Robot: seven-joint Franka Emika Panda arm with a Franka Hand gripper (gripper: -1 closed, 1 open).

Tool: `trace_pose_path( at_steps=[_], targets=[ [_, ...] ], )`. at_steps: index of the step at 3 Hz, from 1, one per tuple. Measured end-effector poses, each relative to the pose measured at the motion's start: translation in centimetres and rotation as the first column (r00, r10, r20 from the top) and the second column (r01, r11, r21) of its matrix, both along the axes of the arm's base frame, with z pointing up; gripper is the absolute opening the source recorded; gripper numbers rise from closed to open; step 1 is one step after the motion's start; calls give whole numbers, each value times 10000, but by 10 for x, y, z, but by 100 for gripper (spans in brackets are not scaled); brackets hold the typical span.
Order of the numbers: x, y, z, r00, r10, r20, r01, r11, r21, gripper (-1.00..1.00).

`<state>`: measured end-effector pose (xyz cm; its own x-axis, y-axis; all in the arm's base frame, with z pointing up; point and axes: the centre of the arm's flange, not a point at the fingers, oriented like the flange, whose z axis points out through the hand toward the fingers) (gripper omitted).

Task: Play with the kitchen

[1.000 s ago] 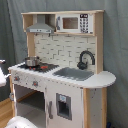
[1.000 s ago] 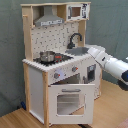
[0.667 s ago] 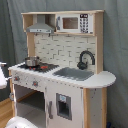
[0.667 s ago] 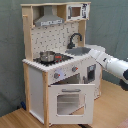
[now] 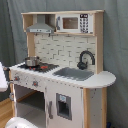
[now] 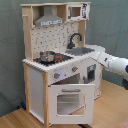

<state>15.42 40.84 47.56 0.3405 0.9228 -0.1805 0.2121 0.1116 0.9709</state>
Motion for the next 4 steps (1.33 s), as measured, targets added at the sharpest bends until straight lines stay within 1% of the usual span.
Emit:
trace_pose_path(
  at_steps=[1, 2, 3, 4],
  targets=[
    [3, -6, -1, 9966, -53, -826, 67, 9999, 159, 100],
    [8, -13, -3, 9865, -105, -1634, 162, 9993, 333, 100],
    [16, -21, -10, 9664, -95, -2570, 248, 9981, 565, 100],
    [31, -28, -19, 9346, -19, -3557, 339, 9959, 836, 100]
  ],
)
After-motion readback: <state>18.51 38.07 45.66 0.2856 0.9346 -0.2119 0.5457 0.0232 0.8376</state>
